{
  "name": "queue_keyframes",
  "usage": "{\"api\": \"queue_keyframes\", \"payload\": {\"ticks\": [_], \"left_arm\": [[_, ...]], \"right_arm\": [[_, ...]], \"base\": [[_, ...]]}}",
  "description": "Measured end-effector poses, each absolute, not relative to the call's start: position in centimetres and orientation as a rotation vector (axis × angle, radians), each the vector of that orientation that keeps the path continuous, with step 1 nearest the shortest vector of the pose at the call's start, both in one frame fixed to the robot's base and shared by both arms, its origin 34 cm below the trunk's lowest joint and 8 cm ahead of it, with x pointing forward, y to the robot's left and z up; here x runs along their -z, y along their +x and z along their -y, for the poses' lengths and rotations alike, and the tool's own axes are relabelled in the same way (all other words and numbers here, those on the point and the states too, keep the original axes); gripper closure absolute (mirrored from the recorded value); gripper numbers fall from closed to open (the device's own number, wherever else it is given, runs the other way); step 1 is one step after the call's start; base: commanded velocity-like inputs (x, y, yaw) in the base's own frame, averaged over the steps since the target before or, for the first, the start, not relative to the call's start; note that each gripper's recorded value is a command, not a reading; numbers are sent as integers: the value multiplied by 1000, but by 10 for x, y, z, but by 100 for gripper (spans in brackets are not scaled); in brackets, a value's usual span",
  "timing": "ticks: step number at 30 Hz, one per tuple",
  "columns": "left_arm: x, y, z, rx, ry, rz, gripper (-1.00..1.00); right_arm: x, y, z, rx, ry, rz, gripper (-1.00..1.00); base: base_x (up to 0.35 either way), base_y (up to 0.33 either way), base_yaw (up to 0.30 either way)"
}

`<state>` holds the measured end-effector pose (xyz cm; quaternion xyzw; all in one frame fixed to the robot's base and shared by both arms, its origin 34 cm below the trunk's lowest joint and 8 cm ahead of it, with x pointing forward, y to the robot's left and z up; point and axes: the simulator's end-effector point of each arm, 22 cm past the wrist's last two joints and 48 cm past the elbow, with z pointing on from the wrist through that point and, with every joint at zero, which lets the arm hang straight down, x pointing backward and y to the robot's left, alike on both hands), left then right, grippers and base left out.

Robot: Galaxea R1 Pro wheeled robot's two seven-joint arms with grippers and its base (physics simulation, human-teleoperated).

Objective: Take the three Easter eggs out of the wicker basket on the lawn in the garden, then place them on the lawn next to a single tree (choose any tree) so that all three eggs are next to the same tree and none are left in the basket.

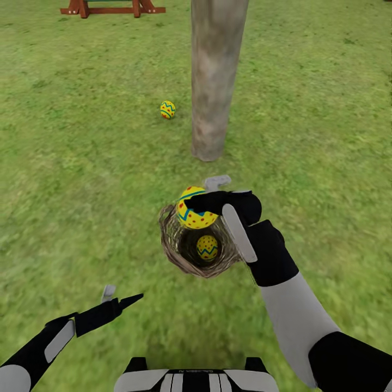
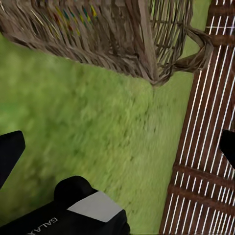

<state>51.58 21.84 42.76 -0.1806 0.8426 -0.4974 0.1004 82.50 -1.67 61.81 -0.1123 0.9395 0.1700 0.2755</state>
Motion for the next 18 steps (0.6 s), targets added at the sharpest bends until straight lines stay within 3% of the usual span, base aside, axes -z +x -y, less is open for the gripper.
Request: {"api": "queue_keyframes", "payload": {"ticks": [10,18], "left_arm": [[-432,515,-218,1498,-526,-2472,-100],[-437,518,-216,1514,-515,-2458,-100]], "right_arm": [[-619,840,47,-464,-161,-2528,100],[-628,842,46,-465,-161,-2511,100]], "base": [[-17,266,0],[-87,295,-175]]}}
